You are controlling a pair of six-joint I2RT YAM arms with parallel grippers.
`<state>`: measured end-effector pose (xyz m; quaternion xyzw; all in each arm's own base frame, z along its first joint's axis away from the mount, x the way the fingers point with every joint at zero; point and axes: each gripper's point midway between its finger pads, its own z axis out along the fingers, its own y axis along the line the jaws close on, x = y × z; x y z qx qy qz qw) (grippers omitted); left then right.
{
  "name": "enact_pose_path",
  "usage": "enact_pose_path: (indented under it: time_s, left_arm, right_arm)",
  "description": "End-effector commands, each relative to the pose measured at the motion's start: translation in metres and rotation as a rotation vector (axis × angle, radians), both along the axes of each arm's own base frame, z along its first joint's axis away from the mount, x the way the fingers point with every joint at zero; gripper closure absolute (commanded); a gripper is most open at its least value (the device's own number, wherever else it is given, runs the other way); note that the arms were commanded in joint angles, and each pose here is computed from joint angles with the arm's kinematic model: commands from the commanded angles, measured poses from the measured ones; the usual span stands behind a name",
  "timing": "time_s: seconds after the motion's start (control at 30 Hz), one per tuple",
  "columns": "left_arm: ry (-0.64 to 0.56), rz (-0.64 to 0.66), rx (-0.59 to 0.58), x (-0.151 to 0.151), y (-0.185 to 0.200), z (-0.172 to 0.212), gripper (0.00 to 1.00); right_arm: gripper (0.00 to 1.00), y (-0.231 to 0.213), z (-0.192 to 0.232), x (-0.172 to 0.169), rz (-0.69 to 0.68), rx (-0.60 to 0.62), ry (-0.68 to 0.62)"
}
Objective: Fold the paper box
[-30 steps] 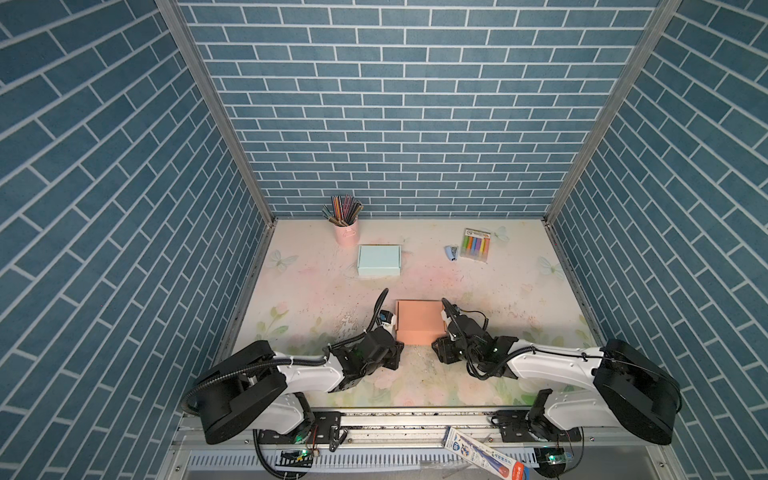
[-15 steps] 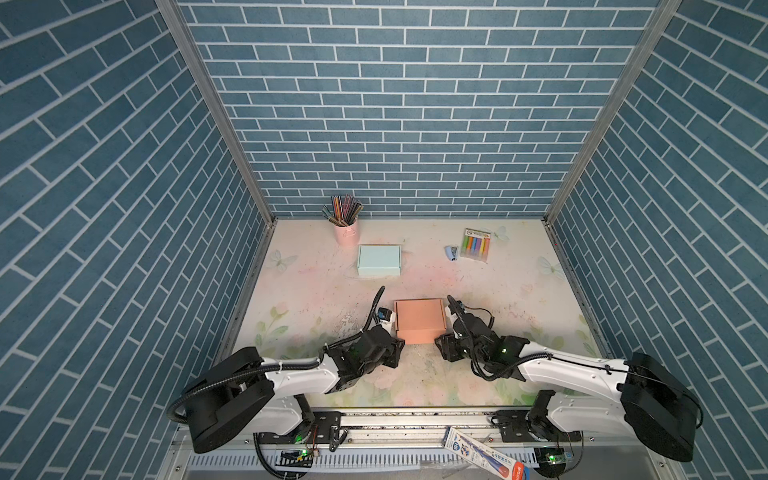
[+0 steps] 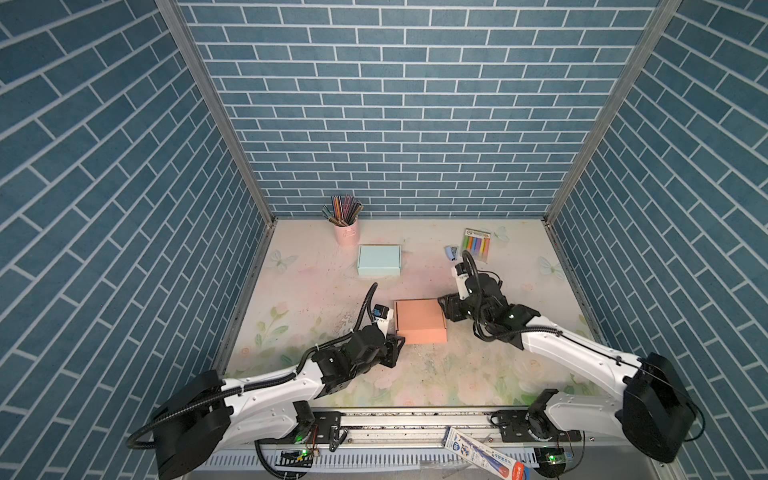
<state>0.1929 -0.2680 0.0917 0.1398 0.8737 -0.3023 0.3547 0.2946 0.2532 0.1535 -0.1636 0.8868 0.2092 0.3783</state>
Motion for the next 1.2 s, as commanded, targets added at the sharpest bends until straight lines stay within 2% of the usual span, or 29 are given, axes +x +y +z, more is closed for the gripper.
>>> enact_pose_path:
  time_s: [0.0, 0.13, 0.23, 0.37, 0.6, 0.9, 1.17]
  left_arm:
    - [-0.002, -0.049, -0.012, 0.0, -0.025, 0.002, 0.66]
    - [-0.01, -0.082, 0.054, 0.003, -0.041, -0.005, 0.66]
    - [-0.025, -0.089, 0.097, 0.008, -0.046, -0.008, 0.66]
    - [-0.024, -0.107, 0.116, 0.01, -0.054, -0.014, 0.67]
    - [-0.002, -0.126, 0.166, 0.012, -0.059, -0.035, 0.68]
    - [0.007, -0.115, 0.208, 0.017, -0.055, -0.046, 0.68]
    - [0.011, -0.087, 0.186, 0.03, -0.051, -0.045, 0.71]
  right_arm:
    - [0.38, 0.019, 0.004, 0.017, 0.113, -0.021, 0.001]
    - [0.37, 0.044, -0.009, 0.041, 0.196, 0.019, 0.073]
    - [0.39, 0.049, -0.037, 0.058, 0.22, -0.035, 0.149]
    - [0.42, 0.06, -0.054, 0.067, 0.266, 0.025, 0.206]
    - [0.44, 0.075, -0.073, 0.054, 0.36, 0.114, 0.307]
    - [0.45, 0.067, -0.1, 0.038, 0.374, 0.098, 0.369]
    - [0.49, 0.065, -0.11, 0.027, 0.389, 0.102, 0.397]
